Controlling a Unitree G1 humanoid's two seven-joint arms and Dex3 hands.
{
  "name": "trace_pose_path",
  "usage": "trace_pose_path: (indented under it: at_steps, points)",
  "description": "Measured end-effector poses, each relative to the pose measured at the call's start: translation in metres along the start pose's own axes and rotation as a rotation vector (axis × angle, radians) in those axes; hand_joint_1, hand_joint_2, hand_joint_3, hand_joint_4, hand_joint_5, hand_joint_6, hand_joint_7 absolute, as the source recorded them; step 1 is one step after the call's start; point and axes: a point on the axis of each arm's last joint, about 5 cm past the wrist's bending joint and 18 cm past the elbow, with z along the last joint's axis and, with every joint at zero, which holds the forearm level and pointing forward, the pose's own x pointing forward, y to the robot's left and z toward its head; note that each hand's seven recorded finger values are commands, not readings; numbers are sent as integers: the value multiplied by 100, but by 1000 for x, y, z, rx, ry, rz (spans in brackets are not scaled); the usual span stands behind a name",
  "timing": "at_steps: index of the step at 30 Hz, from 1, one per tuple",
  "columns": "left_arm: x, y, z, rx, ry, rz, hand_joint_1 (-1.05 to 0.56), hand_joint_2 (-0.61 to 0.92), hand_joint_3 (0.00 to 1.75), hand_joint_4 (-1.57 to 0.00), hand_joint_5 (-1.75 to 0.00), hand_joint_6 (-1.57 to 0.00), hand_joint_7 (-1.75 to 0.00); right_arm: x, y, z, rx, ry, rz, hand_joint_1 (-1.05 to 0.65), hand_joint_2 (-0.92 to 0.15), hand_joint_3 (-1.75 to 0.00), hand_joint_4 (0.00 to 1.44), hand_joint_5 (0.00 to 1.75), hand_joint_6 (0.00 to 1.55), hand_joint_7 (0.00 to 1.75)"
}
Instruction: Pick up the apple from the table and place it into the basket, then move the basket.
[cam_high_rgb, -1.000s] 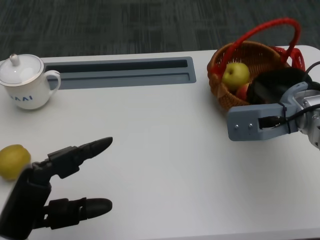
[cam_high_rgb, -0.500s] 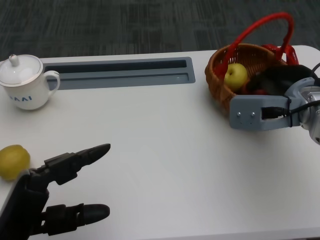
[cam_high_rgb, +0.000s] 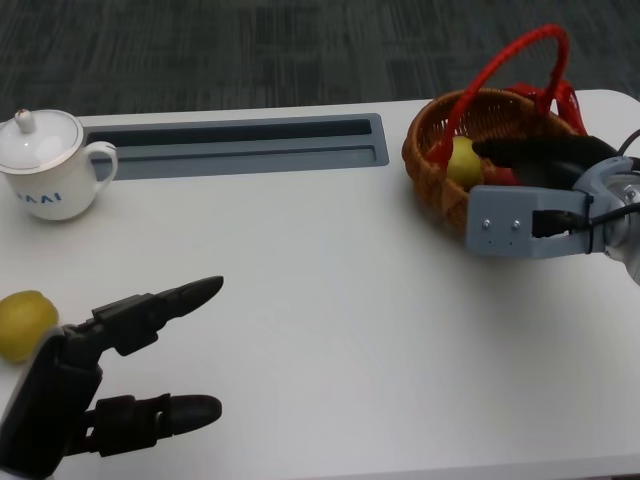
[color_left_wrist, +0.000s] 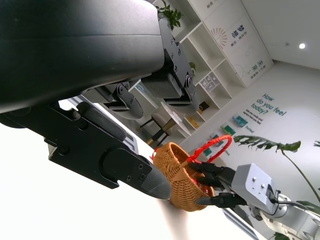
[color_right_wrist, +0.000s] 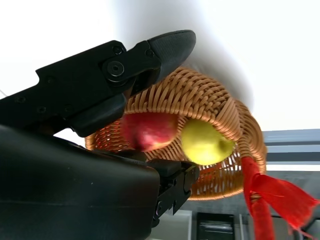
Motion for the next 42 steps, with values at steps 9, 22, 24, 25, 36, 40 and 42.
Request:
trace_pose_path:
  at_steps: [9,22,24,25,36,40,42]
  points:
    - [3,0,-3,-14,-2,-1,-60,79,0,-74,0,-68,0,-3,-4,-3,58,-81,-39,-105,-84,-1,23,2,19,1]
    - [9,2,-7,-24,-26,8,-60,79,0,-73,0,-68,0,-25,0,-35,158,-206,-113,-96,-86,0,27,2,24,1]
    - [11,2,-8,-26,-31,8,-60,79,0,-73,0,-68,0,-29,1,-39,179,-222,-132,-94,-86,0,28,2,24,1]
    - [11,3,-8,-27,-32,7,-60,79,0,-73,0,-67,0,-30,2,-41,187,-229,-140,-93,-86,0,29,2,24,1]
    - [14,6,-9,-27,-46,-11,-60,78,0,-74,0,-68,0,-56,40,-42,426,-508,-331,-61,-84,-1,63,3,58,3]
    - [14,7,-10,-33,-46,-15,-60,78,0,-74,0,-68,0,-61,59,-27,541,-642,-376,-59,-86,-1,66,3,59,2]
    - [15,6,-10,-33,-46,-20,-60,78,0,-74,0,-68,0,-63,65,-22,562,-681,-377,-60,-88,-1,66,2,58,1]
